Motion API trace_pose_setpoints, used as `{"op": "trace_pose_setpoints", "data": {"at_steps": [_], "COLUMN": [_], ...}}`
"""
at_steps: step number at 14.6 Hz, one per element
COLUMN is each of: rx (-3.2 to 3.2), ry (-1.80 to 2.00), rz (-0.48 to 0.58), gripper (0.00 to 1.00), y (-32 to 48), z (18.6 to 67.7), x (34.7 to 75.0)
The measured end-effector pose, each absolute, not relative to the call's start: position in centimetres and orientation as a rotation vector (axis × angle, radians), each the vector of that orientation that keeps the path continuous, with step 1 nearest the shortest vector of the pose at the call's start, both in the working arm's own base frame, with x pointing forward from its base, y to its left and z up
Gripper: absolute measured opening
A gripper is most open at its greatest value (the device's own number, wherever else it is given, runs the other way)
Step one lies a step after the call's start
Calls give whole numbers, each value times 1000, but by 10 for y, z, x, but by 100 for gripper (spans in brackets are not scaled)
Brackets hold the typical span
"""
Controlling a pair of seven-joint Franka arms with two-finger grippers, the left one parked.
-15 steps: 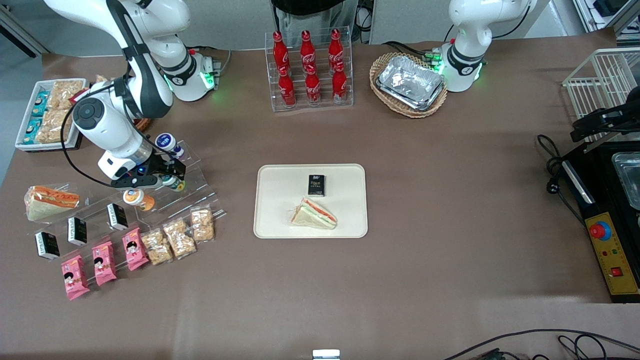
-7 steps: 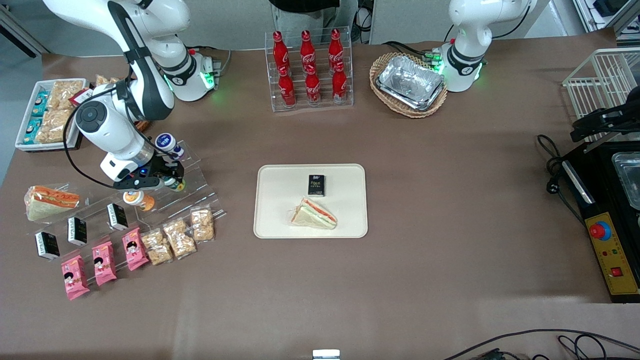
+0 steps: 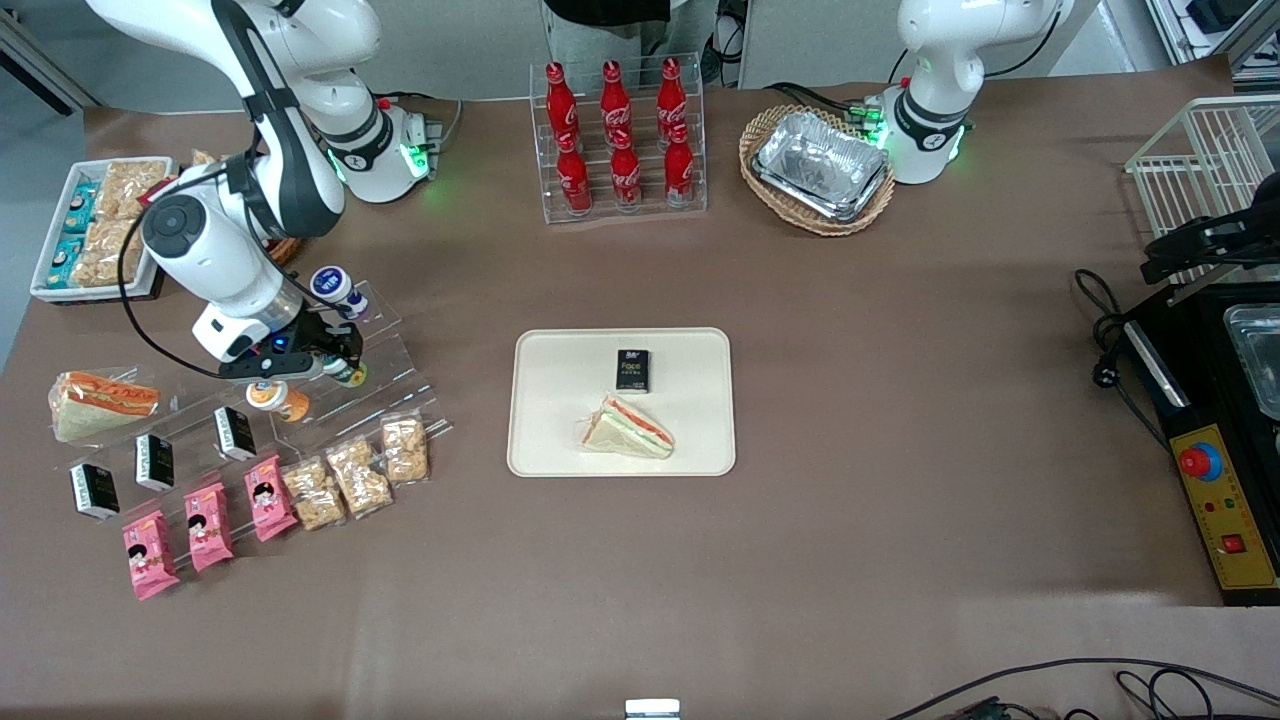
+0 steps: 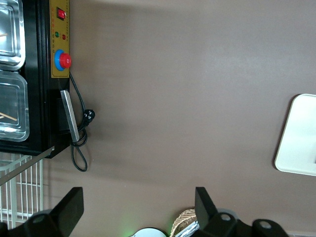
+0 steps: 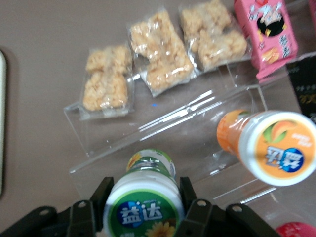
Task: Place green gum on tray
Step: 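Lift the green gum bottle up out of the rack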
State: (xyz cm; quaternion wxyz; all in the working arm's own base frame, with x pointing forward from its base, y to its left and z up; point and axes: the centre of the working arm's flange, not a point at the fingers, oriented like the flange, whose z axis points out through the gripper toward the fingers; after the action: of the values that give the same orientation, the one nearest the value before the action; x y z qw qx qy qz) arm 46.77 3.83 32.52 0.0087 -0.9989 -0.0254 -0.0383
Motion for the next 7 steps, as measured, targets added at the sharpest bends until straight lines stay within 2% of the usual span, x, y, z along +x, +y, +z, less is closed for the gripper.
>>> {"op": "trace_pose_setpoints", "data": {"at_steps": [3, 7], "rx": [-3113, -3110], "ry": [-100, -120], "rz": [-155, -78], "gripper": [60, 60], "y": [39, 39], "z": [371, 488], "x": [474, 485]}}
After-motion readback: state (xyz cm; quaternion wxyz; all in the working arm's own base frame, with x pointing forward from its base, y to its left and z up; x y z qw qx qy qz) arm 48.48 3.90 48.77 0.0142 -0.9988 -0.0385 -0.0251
